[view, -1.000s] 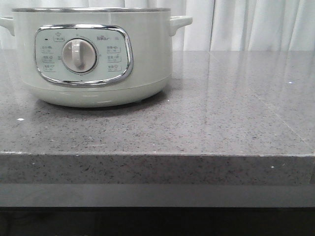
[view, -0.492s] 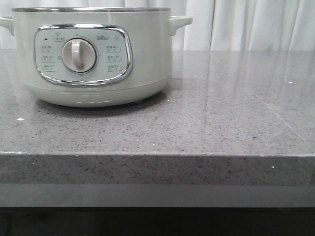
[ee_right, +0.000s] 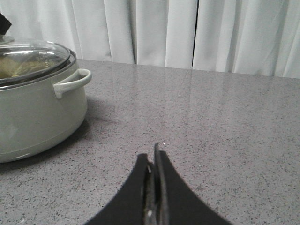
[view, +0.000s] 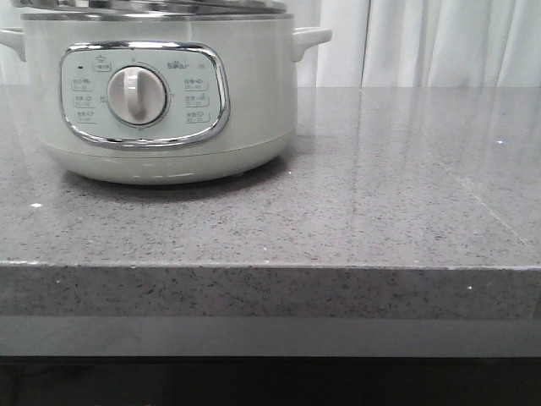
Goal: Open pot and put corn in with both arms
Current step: 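Lower the glass lid back onto the pot with the left gripper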
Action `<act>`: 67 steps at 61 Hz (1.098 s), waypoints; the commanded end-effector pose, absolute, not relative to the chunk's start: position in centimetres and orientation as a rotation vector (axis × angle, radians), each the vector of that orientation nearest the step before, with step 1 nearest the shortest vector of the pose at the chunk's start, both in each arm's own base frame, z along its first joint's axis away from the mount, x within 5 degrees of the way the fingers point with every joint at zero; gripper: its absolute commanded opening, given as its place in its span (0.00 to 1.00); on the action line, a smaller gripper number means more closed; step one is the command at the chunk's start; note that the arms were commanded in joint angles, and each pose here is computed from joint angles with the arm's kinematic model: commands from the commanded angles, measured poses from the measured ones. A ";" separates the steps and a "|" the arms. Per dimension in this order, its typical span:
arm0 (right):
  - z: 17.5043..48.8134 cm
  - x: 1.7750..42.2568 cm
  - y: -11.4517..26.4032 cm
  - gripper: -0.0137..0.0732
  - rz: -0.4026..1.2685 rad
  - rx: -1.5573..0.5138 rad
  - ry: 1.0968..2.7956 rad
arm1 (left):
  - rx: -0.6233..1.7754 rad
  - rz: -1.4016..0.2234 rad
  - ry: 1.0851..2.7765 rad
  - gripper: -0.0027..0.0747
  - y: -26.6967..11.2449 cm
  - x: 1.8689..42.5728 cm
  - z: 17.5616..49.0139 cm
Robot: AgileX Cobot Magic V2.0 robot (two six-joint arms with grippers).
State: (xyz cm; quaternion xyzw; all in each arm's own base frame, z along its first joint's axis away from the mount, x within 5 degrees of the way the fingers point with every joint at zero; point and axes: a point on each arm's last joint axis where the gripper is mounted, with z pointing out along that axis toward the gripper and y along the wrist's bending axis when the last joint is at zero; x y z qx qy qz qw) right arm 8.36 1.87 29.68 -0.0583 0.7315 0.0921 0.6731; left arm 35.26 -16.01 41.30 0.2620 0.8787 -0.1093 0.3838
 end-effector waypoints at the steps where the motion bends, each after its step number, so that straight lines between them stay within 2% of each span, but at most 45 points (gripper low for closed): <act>1: 31.1 8.4 1.6 0.08 0.179 -0.109 1.551 | 0.612 -0.312 2.057 0.37 -15.9 34.4 45.0; 36: 31.1 8.4 1.6 0.08 0.179 -0.109 1.550 | 0.616 -0.316 2.075 0.39 -16.0 34.6 44.7; 41: 31.1 8.4 1.6 0.08 0.179 -0.109 1.550 | 0.614 -0.317 2.076 0.44 -16.0 34.6 44.7; 49: 31.1 8.4 1.6 0.08 0.179 -0.109 1.550 | 0.605 -0.354 2.068 0.61 -16.1 34.3 44.9; 53: 31.1 8.4 1.6 0.08 0.179 -0.109 1.550 | 0.599 -0.365 2.056 0.65 -16.1 34.1 45.3; 67: 31.0 8.4 1.6 0.08 0.179 -0.109 1.552 | 0.575 -0.360 1.972 0.66 -14.9 31.9 48.1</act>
